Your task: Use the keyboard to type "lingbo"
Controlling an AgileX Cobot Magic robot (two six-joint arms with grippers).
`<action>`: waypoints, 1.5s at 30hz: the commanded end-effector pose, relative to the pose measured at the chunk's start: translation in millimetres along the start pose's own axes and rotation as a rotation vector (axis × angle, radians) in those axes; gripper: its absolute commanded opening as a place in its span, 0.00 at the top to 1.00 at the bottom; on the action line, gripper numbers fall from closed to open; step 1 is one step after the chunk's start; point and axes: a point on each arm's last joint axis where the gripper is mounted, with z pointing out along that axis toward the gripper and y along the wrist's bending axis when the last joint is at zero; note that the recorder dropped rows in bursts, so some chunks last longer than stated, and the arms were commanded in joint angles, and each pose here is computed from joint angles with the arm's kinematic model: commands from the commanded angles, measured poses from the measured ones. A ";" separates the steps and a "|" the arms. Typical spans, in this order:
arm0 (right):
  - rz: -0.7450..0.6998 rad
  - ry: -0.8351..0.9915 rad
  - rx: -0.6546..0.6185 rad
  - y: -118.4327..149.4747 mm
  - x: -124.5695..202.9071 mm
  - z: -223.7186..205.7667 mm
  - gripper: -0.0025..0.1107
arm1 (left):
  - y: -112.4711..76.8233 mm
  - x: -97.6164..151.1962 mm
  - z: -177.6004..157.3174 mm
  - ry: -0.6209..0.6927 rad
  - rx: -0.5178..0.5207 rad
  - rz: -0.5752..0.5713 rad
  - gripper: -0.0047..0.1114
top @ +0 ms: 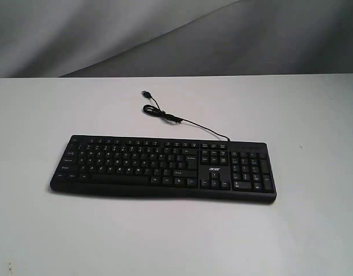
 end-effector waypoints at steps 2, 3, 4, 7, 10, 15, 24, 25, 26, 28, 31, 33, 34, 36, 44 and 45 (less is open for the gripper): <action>0.024 0.082 0.085 -4.2 18.3 -1.2 0.98 | -0.5 0.6 -0.2 -0.009 0.007 -0.002 0.96; 0.023 0.097 0.098 -4.8 22.3 -1.4 0.98 | -0.5 0.6 -0.2 -0.009 0.007 -0.002 0.96; 0.022 0.113 0.110 -5.3 27.2 -1.8 0.98 | -0.5 0.6 -0.2 -0.009 0.007 -0.002 0.96; 0.043 0.126 0.141 -6.1 38.4 -5.2 0.98 | -0.5 0.6 -0.2 -0.009 0.007 -0.002 0.96; 0.067 0.145 0.154 -6.0 41.0 -9.9 0.98 | -0.5 0.6 -0.2 -0.009 0.007 -0.002 0.96; 0.065 0.243 0.155 -5.4 50.1 -13.3 0.98 | -0.5 0.6 -0.2 -0.009 0.007 -0.002 0.96; 0.092 0.432 0.153 -3.9 66.3 -18.9 0.98 | -0.5 0.6 -0.2 -0.009 0.007 -0.002 0.96; 0.092 0.432 0.153 -3.9 66.3 -18.9 0.98 | -0.5 0.6 -0.2 -0.009 0.007 -0.002 0.96; 0.092 0.432 0.153 -3.9 66.3 -18.9 0.98 | -0.5 0.6 -0.2 -0.009 0.007 -0.002 0.96; 0.092 0.430 0.153 -3.9 66.1 -18.8 0.98 | -0.5 0.6 -0.2 -0.009 0.007 -0.002 0.96; 0.092 0.430 0.153 -3.9 66.1 -18.8 0.98 | -0.5 0.6 -0.2 -0.009 0.007 -0.002 0.96; 0.090 0.430 0.153 -3.9 66.1 -18.8 0.98 | -0.5 0.6 -0.2 -0.009 0.007 -0.002 0.96; 0.090 0.430 0.153 -3.9 66.1 -18.8 0.98 | -0.5 0.6 -0.2 -0.009 0.007 -0.002 0.96; 0.090 0.430 0.153 -3.9 66.1 -18.8 0.98 | -0.5 0.6 -0.2 -0.009 0.007 -0.002 0.96; 0.090 0.430 0.153 -3.9 66.1 -18.8 0.98 | -0.5 0.6 -0.2 -0.009 0.007 -0.002 0.96; 0.090 0.430 0.153 -3.9 66.1 -18.8 0.98 | -0.5 0.6 -0.2 -0.009 0.007 -0.002 0.96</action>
